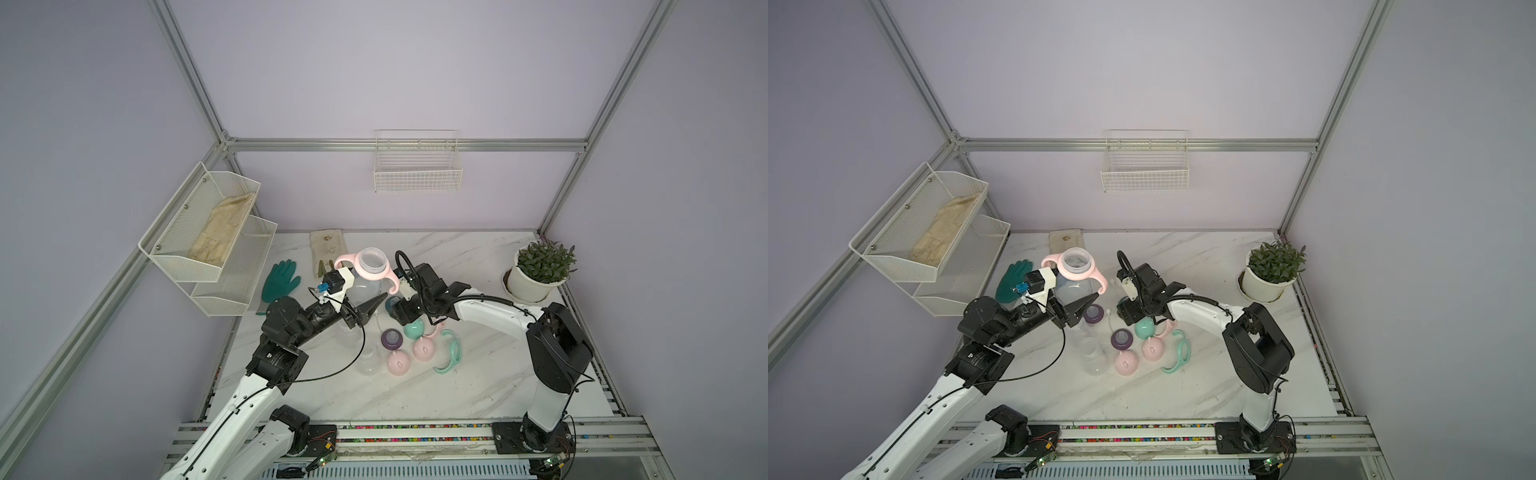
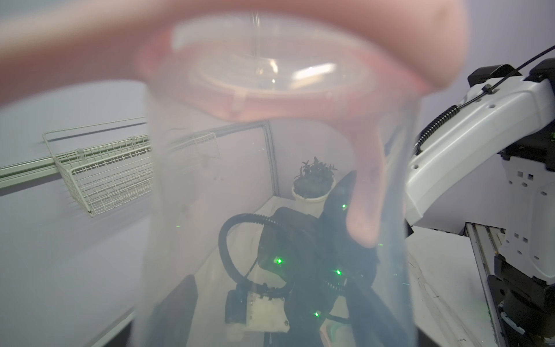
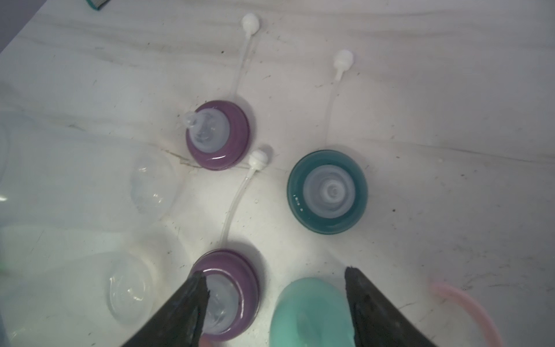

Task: Assemble the baby bottles
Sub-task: Pick up the nipple from the center of the board.

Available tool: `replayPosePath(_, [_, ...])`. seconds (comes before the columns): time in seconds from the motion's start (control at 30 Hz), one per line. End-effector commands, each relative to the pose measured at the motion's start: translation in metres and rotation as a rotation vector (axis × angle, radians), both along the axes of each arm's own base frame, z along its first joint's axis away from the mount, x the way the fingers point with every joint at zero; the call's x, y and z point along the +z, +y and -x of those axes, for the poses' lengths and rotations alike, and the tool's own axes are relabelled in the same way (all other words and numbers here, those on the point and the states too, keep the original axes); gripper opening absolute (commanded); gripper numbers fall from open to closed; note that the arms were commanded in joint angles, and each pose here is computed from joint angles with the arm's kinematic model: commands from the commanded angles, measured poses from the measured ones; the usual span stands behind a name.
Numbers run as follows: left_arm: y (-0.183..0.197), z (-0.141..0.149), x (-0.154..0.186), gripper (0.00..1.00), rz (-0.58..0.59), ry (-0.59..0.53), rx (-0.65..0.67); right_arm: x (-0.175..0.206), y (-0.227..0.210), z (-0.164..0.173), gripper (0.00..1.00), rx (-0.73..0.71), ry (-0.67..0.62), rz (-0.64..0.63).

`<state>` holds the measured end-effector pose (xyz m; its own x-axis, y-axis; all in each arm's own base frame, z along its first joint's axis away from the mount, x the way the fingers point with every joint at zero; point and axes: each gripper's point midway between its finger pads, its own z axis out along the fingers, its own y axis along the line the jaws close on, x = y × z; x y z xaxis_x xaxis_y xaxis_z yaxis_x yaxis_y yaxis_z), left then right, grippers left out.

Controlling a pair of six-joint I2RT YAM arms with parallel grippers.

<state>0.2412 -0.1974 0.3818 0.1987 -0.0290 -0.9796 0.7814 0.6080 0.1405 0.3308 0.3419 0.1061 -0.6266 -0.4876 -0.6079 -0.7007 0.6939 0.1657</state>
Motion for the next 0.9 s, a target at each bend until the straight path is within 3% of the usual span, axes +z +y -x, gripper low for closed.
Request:
replayPosePath(0.0, [0.003, -0.001, 0.008, 0.0, 0.021, -0.024, 0.012, -0.014, 0.006, 0.026, 0.75, 0.094, 0.062, 0.052])
replayPosePath(0.43, [0.005, -0.003, 0.006, 0.0, 0.001, -0.015, 0.026, -0.053, 0.013, 0.043, 0.77, 0.072, 0.127, 0.217])
replayPosePath(0.87, [0.006, -0.004, 0.004, 0.0, -0.007, -0.013, 0.036, -0.072, 0.025, 0.052, 0.79, 0.068, 0.166, 0.273])
